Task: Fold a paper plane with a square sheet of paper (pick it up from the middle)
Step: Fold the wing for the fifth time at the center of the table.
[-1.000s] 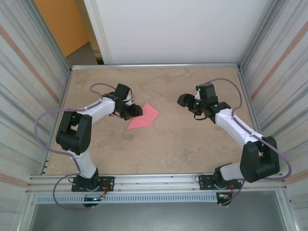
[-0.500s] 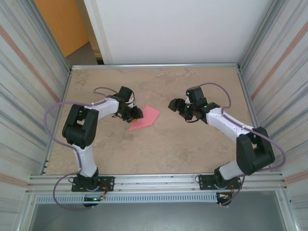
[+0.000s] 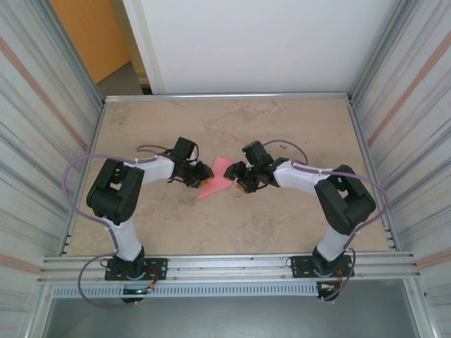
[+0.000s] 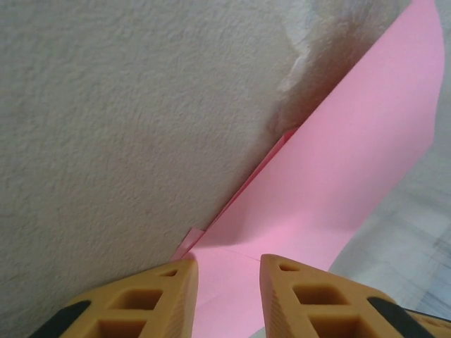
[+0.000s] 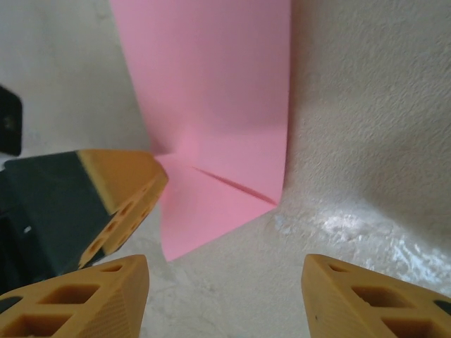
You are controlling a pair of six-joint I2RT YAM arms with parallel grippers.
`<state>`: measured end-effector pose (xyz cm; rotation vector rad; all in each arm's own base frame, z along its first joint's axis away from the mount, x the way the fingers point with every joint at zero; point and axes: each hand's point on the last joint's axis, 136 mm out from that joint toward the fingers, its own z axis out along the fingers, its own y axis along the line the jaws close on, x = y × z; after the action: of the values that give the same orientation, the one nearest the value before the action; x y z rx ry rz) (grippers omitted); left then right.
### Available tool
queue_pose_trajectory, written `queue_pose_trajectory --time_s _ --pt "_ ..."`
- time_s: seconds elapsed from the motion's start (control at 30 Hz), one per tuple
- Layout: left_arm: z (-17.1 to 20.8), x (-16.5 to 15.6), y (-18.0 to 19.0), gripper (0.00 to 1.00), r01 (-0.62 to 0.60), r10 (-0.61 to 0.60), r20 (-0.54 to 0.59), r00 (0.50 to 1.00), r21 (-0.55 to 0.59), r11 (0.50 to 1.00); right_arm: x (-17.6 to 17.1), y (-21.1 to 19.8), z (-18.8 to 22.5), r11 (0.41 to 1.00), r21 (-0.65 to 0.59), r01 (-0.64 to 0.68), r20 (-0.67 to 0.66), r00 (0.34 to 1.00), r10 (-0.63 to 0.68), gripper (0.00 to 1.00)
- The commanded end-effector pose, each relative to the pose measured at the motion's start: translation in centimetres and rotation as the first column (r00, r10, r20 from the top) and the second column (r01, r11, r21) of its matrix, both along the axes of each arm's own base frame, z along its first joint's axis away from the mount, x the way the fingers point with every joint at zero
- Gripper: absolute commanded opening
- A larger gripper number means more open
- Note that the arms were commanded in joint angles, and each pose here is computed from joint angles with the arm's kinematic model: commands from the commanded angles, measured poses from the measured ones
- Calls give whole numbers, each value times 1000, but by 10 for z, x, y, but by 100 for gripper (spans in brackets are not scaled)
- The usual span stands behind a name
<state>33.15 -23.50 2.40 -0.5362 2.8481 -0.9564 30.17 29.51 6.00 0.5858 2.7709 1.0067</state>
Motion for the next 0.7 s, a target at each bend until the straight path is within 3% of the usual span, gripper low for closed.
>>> queue_pose_trajectory --time_s 0.0,0.67 --pt "-21 -24 15 31 -51 57 -122 991 50 997 10 7 3 999 26 39 -16 999 -39 59" --pt "-22 -24 16 28 -42 48 -124 991 56 998 8 22 -26 1000 15 5 -104 995 -3 47"
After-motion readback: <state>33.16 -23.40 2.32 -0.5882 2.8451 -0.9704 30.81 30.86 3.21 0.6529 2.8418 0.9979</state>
